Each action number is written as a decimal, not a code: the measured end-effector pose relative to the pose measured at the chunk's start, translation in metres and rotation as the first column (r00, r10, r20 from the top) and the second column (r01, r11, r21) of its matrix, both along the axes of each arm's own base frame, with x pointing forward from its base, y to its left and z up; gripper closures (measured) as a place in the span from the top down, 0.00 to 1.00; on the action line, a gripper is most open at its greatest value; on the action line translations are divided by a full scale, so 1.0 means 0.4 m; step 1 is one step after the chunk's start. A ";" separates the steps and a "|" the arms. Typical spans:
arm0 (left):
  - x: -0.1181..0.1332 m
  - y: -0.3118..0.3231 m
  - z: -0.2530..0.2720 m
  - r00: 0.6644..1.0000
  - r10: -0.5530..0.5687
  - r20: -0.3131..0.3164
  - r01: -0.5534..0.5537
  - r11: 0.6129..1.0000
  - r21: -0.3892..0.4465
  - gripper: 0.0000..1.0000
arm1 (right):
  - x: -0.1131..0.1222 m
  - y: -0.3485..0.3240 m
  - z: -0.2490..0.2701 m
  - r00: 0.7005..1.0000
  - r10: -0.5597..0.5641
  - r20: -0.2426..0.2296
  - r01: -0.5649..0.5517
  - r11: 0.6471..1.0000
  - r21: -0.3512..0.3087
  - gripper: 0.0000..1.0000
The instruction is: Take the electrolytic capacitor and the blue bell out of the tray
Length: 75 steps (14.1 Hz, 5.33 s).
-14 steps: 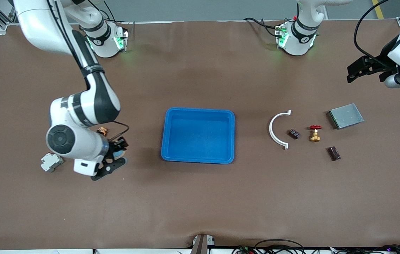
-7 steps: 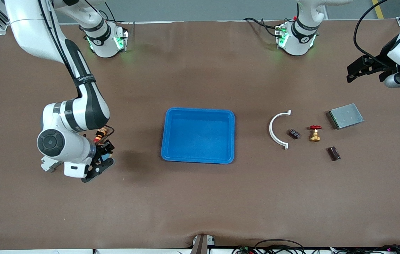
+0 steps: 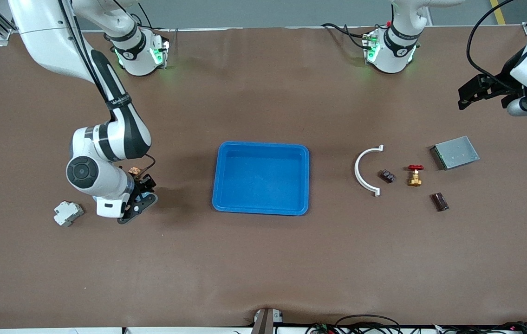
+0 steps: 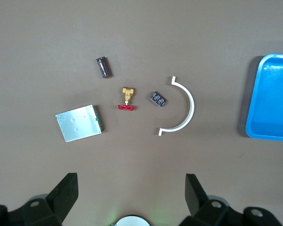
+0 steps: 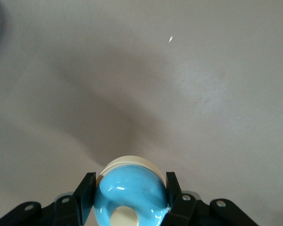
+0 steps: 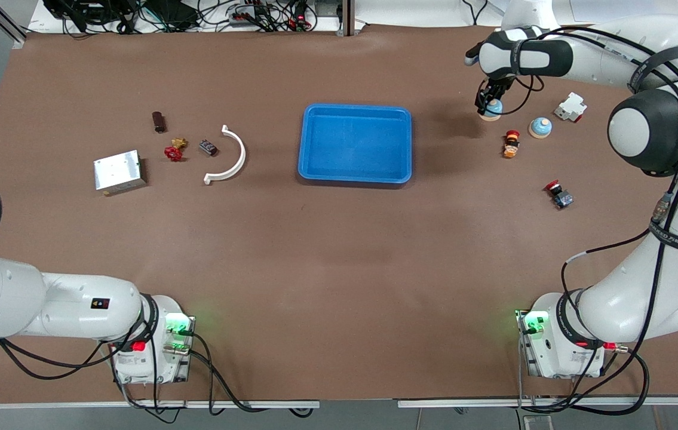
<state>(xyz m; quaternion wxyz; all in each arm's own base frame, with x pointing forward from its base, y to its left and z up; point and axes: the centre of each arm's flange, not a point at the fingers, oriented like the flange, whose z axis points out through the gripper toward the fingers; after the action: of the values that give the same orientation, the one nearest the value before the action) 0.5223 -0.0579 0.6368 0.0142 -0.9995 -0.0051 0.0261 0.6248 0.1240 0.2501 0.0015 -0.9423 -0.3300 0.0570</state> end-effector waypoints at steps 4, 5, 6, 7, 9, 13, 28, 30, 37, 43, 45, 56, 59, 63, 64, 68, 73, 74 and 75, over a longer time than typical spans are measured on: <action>0.018 0.002 -0.012 1.000 0.002 0.014 -0.002 1.000 -0.002 1.00 | -0.023 -0.003 -0.039 1.000 0.002 0.015 -0.002 1.000 0.004 0.65; 0.022 0.001 -0.014 1.000 0.002 0.018 -0.002 1.000 -0.002 1.00 | -0.030 -0.005 -0.052 1.000 0.003 0.029 -0.003 1.000 0.007 0.65; 0.026 0.001 -0.016 1.000 0.002 0.022 -0.001 1.000 -0.003 1.00 | -0.039 -0.006 -0.066 0.999 0.003 0.038 -0.003 1.000 0.008 0.65; 0.029 0.001 -0.018 1.000 0.001 0.024 -0.001 1.000 -0.003 1.00 | -0.044 -0.008 -0.074 0.999 0.003 0.039 -0.003 1.000 0.009 0.65; 0.032 0.001 -0.023 1.000 0.002 0.023 -0.001 1.000 -0.003 1.00 | -0.050 -0.009 -0.081 0.999 0.002 0.038 -0.003 1.000 0.009 0.65; 0.033 0.001 -0.024 1.000 0.002 0.022 -0.001 1.000 -0.003 1.00 | -0.052 -0.009 -0.087 0.999 0.002 0.047 -0.003 1.000 0.011 0.65; 0.033 0.001 -0.024 1.000 0.001 0.022 -0.001 1.000 -0.003 1.00 | -0.060 -0.005 -0.120 0.998 -0.025 0.064 0.023 0.999 0.039 0.65; 0.033 0.001 -0.024 1.000 0.001 0.022 -0.001 1.000 -0.003 1.00 | -0.062 -0.003 -0.124 0.997 -0.048 0.057 0.044 0.997 0.057 0.65; 0.033 0.001 -0.024 1.000 0.001 0.022 -0.001 1.000 -0.003 1.00 | -0.066 -0.002 -0.145 0.997 -0.053 0.051 0.050 0.997 0.059 0.65; 0.033 0.001 -0.024 1.000 0.001 0.022 -0.001 1.000 -0.003 1.00 | -0.064 -0.001 -0.144 0.997 -0.054 0.053 0.050 0.997 0.060 0.91; 0.033 0.000 -0.024 1.000 0.001 0.022 -0.001 1.000 -0.003 1.00 | -0.060 0.001 -0.136 0.997 -0.053 0.055 0.049 0.997 0.062 0.99; 0.033 0.000 -0.023 1.000 0.001 0.023 -0.001 1.000 -0.003 1.00 | -0.052 -0.003 0.294 0.916 -0.394 -0.070 0.396 0.918 0.007 1.00; 0.033 -0.001 -0.023 1.000 0.000 0.023 0.000 1.000 -0.003 1.00 | -0.055 -0.093 0.422 0.880 -0.467 -0.091 0.468 0.884 -0.006 1.00; 0.033 -0.002 -0.024 1.000 -0.001 0.022 0.001 1.000 -0.003 1.00 | -0.038 -0.263 0.567 0.827 -0.554 -0.098 0.556 0.831 -0.006 1.00; 0.033 -0.003 -0.024 1.000 -0.001 0.022 0.001 1.000 -0.003 1.00 | -0.038 -0.296 0.596 0.816 -0.571 -0.087 0.573 0.819 0.002 1.00; 0.033 -0.003 -0.024 1.000 -0.001 0.022 0.001 1.000 -0.003 1.00 | -0.063 -0.376 0.710 0.790 -0.613 -0.027 0.613 0.789 0.044 1.00; 0.033 -0.002 -0.024 1.000 -0.001 0.022 0.001 1.000 -0.003 1.00 | -0.127 -0.397 0.847 0.782 -0.621 0.045 0.618 0.783 0.062 1.00; 0.033 -0.002 -0.024 1.000 -0.001 0.022 0.001 1.000 -0.003 1.00 | -0.132 -0.402 0.856 0.781 -0.621 0.058 0.619 0.784 0.050 1.00; 0.033 -0.002 -0.024 1.000 -0.001 0.022 0.001 1.000 -0.003 1.00 | -0.134 -0.406 0.859 0.780 -0.622 0.065 0.620 0.783 0.041 1.00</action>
<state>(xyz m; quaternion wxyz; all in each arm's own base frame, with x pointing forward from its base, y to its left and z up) 0.5354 -0.0587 0.6273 0.0125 -0.9998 -0.0049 0.0151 0.5713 -0.0383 0.5937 0.0160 -0.9998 -0.0017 0.0149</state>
